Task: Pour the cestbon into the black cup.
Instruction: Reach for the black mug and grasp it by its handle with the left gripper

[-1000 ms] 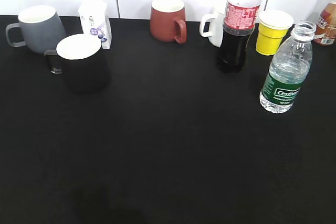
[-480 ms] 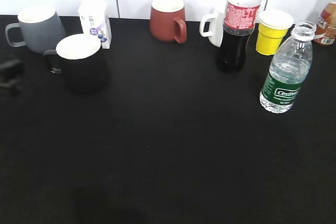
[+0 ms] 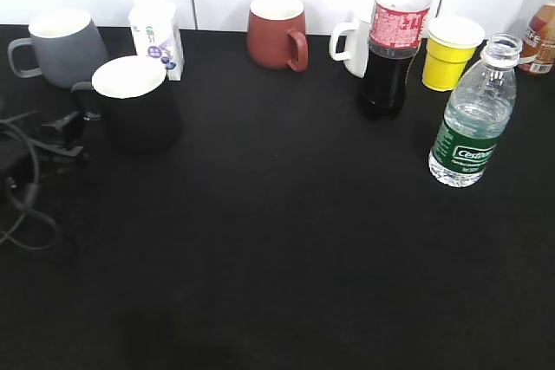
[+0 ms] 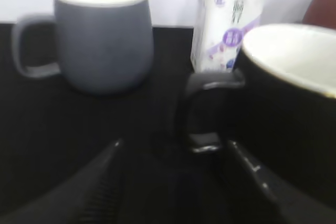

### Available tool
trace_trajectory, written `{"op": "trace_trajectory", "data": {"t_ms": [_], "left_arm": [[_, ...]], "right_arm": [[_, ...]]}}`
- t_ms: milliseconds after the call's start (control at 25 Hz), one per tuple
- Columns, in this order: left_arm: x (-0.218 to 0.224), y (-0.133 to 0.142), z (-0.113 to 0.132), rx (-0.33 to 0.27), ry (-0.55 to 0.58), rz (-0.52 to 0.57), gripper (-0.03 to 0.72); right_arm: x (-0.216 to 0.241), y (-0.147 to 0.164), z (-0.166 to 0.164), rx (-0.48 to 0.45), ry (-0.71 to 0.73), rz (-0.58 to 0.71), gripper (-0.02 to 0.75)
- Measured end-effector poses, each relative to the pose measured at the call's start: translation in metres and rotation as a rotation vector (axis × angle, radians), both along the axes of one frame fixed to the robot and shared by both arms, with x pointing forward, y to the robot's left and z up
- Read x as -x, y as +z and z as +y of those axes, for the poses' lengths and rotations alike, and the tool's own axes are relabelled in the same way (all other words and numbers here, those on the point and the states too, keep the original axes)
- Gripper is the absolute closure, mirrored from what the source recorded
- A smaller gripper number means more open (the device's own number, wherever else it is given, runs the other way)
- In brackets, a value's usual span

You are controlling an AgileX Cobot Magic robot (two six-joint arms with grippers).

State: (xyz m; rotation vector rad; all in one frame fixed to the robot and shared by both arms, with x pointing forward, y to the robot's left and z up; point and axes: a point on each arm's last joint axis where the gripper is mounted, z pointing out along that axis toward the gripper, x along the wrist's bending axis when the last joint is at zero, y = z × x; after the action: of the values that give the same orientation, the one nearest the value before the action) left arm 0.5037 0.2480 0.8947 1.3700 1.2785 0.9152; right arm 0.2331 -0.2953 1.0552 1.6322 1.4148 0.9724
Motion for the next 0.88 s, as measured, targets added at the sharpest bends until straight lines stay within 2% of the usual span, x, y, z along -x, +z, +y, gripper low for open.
{"op": "trace_trajectory", "data": {"t_ms": [440,640,720,760,840,880], "left_arm": [[-0.037,-0.004,-0.006,0.006,-0.006,-0.045,0.244],[-0.071,-0.012,0.012,-0.016,-0.109,-0.08,0.258],[-0.088,-0.016,0.011,0.027,-0.19,-0.086,0.305],[-0.095,-0.017,0.009,0.042,-0.228,-0.094,0.356],[-0.101,-0.017,0.004,0.035,-0.285,-0.11,0.552],[-0.102,-0.017,0.004,0.031,-0.289,-0.111,0.615]], "right_arm": [[0.0,0.0,0.0,0.0,0.0,0.0,0.183],[0.0,0.0,0.0,0.0,0.0,0.0,0.183],[0.0,0.0,0.0,0.0,0.0,0.0,0.183],[0.0,0.0,0.0,0.0,0.0,0.0,0.183],[0.0,0.0,0.0,0.0,0.0,0.0,0.183],[0.0,0.0,0.0,0.0,0.0,0.0,0.183]]}}
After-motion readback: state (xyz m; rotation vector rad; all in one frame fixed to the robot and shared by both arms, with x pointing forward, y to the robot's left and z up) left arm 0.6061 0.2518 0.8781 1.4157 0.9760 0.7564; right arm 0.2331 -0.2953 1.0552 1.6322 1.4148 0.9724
